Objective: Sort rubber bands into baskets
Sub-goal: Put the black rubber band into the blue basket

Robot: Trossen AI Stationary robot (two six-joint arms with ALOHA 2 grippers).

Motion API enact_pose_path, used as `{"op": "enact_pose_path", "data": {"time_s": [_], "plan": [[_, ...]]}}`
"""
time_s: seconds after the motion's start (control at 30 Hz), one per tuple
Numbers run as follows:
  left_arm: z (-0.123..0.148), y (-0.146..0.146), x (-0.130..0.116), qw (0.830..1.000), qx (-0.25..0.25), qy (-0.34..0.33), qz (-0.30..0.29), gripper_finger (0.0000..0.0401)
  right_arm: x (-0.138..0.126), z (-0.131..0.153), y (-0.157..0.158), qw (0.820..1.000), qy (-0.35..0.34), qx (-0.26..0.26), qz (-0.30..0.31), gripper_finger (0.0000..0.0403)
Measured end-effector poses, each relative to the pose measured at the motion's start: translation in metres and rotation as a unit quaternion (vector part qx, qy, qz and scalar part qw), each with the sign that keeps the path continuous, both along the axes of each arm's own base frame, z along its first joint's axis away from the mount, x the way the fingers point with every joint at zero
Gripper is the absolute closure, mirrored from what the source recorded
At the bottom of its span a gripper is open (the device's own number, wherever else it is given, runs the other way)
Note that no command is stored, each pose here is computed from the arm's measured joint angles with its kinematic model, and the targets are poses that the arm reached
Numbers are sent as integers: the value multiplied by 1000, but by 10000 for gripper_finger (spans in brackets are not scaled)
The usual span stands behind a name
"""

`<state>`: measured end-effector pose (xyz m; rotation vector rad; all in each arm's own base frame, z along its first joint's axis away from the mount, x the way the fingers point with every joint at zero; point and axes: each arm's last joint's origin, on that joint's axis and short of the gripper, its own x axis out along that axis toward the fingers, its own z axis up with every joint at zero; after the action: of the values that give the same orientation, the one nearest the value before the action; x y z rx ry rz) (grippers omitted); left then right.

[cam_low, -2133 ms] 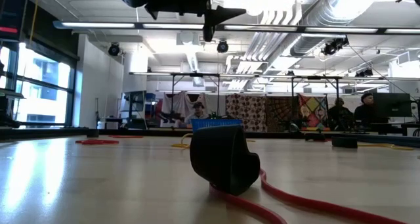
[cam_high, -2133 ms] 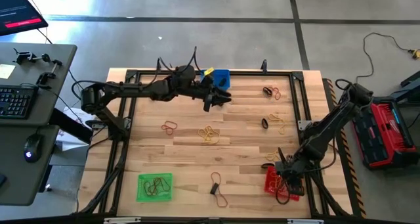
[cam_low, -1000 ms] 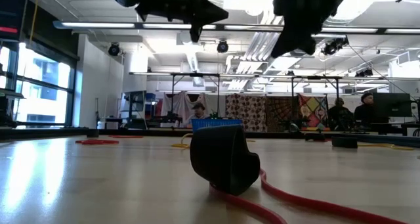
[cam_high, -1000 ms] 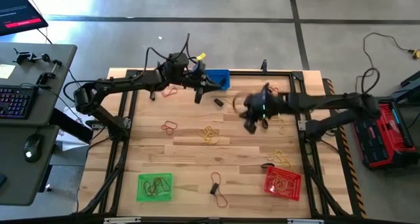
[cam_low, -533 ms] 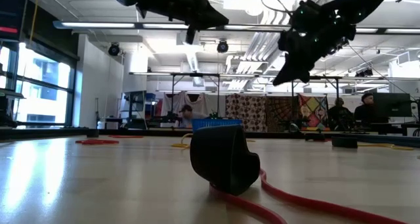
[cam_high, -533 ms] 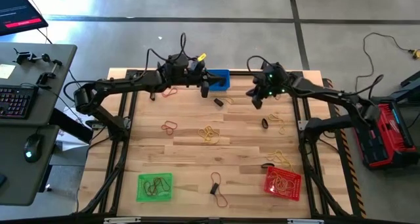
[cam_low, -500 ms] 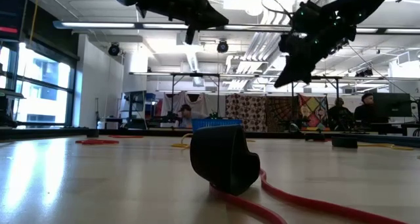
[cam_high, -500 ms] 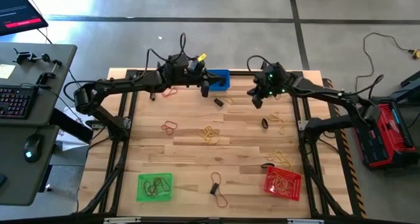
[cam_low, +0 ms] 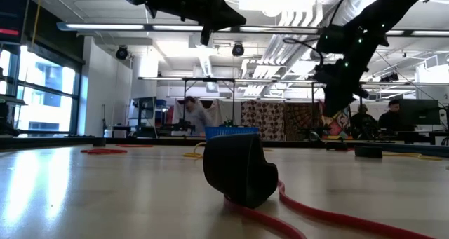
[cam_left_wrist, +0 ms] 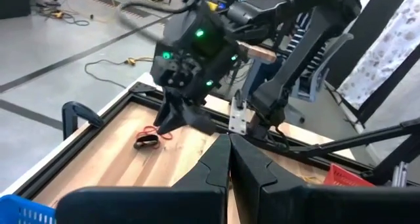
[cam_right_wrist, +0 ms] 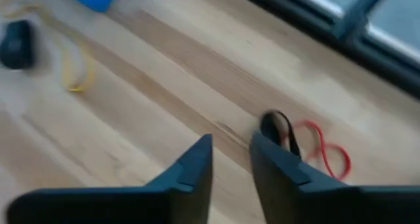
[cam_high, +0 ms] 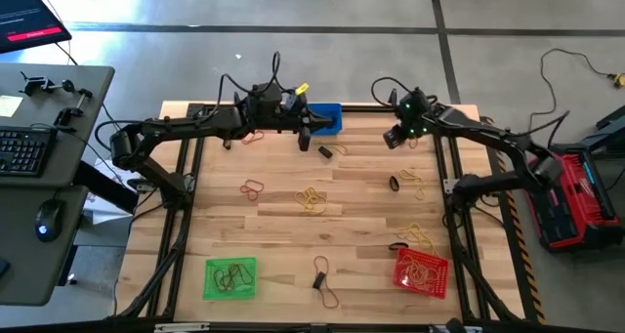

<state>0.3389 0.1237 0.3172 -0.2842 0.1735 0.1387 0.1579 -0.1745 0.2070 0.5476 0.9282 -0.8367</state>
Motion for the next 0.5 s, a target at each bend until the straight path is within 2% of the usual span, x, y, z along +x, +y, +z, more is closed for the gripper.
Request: {"op": "enact_pose_path", "data": {"time_s": [0.13, 0.23, 0.37, 0.5], "plan": [[0, -1, 0, 1000, 13, 1, -6, 401, -1, -19, -9, 998, 34, 35, -25, 249], [0, -1, 0, 1000, 16, 2, -8, 401, 1, -33, -17, 996, 60, 44, -54, 232], [-2, -2, 0, 1000, 13, 12, -8, 401, -2, -49, -26, 991, 87, 55, -82, 234], [-4, -2, 0, 1000, 2, 20, -7, 401, -2, -57, -31, 990, 91, 66, -82, 258]]}}
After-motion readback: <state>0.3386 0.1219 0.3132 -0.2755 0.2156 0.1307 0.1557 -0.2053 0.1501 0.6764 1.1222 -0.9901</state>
